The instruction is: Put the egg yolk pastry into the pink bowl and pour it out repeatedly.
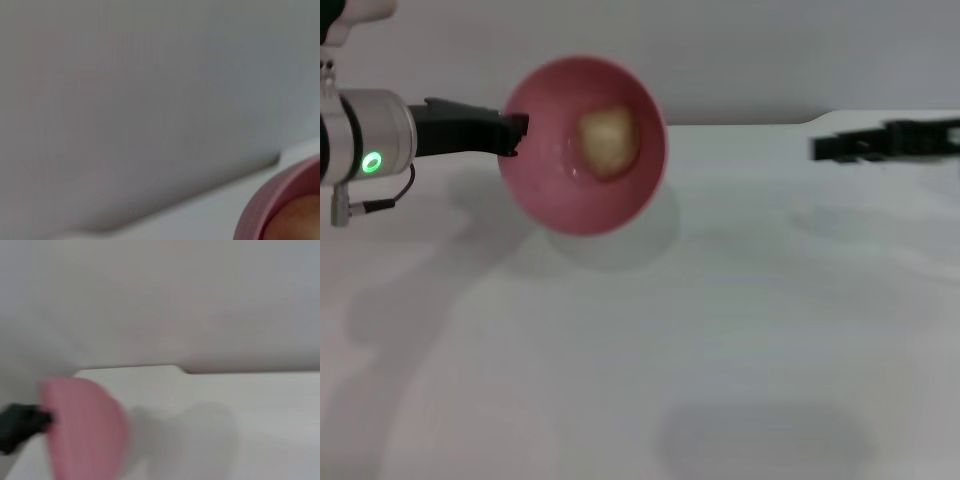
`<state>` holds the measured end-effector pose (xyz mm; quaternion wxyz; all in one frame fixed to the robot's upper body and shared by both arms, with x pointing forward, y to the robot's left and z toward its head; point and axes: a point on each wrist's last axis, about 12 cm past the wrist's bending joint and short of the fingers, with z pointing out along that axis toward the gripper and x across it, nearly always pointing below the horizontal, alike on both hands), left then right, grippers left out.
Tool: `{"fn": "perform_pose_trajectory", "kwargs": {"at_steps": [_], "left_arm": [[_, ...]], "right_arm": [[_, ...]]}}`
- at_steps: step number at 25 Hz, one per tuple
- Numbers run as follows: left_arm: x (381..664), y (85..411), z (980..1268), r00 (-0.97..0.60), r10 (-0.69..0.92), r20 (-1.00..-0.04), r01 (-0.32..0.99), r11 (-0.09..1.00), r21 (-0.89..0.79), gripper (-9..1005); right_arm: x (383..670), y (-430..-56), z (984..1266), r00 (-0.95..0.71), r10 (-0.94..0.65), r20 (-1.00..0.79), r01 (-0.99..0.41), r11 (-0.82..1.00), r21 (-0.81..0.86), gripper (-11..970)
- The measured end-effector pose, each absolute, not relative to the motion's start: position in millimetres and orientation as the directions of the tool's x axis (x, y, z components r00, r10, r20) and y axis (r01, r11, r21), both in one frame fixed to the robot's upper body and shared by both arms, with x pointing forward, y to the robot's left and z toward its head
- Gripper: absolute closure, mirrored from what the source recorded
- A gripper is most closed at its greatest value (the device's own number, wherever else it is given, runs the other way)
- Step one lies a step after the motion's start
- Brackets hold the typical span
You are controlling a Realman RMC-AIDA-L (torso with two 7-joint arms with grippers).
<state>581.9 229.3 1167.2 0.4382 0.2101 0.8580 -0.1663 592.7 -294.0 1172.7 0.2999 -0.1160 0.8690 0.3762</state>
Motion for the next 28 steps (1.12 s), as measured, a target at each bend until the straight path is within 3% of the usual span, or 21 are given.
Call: {"fn": "perform_pose_trajectory", "kwargs": {"at_steps": [7, 8, 10, 15, 20, 24, 28], "left_arm": [[547, 199, 1152, -0.205, 0.390, -0.898, 0.567, 0.795, 0.216, 998], [538, 187, 1147, -0.096, 0.430, -0.898, 0.543, 0.779, 0.315, 998], [533, 179, 1144, -0.030, 0.454, -0.891, 0.520, 0.768, 0.374, 998], [506, 142, 1120, 0.276, 0.616, -0.738, 0.318, 0.666, 0.675, 998], [483, 119, 1091, 0.516, 0.744, -0.425, 0.047, 0.470, 0.881, 997], [483, 118, 1089, 0.540, 0.749, -0.384, 0.008, 0.452, 0.892, 997], [488, 122, 1095, 0.502, 0.735, -0.455, 0.016, 0.518, 0.855, 997]], "right_arm": [[573, -330, 1150, -0.840, 0.101, -0.533, -0.284, 0.755, 0.591, 444], [570, -332, 1147, -0.843, 0.114, -0.526, -0.271, 0.755, 0.598, 444], [570, -333, 1146, -0.844, 0.117, -0.523, -0.267, 0.754, 0.600, 442], [567, -333, 1141, -0.853, 0.126, -0.506, -0.254, 0.747, 0.614, 439], [565, -335, 1138, -0.857, 0.131, -0.499, -0.246, 0.746, 0.618, 435], [564, -334, 1138, -0.857, 0.134, -0.498, -0.245, 0.744, 0.621, 432], [565, -331, 1139, -0.857, 0.115, -0.503, -0.264, 0.740, 0.618, 430]]}}
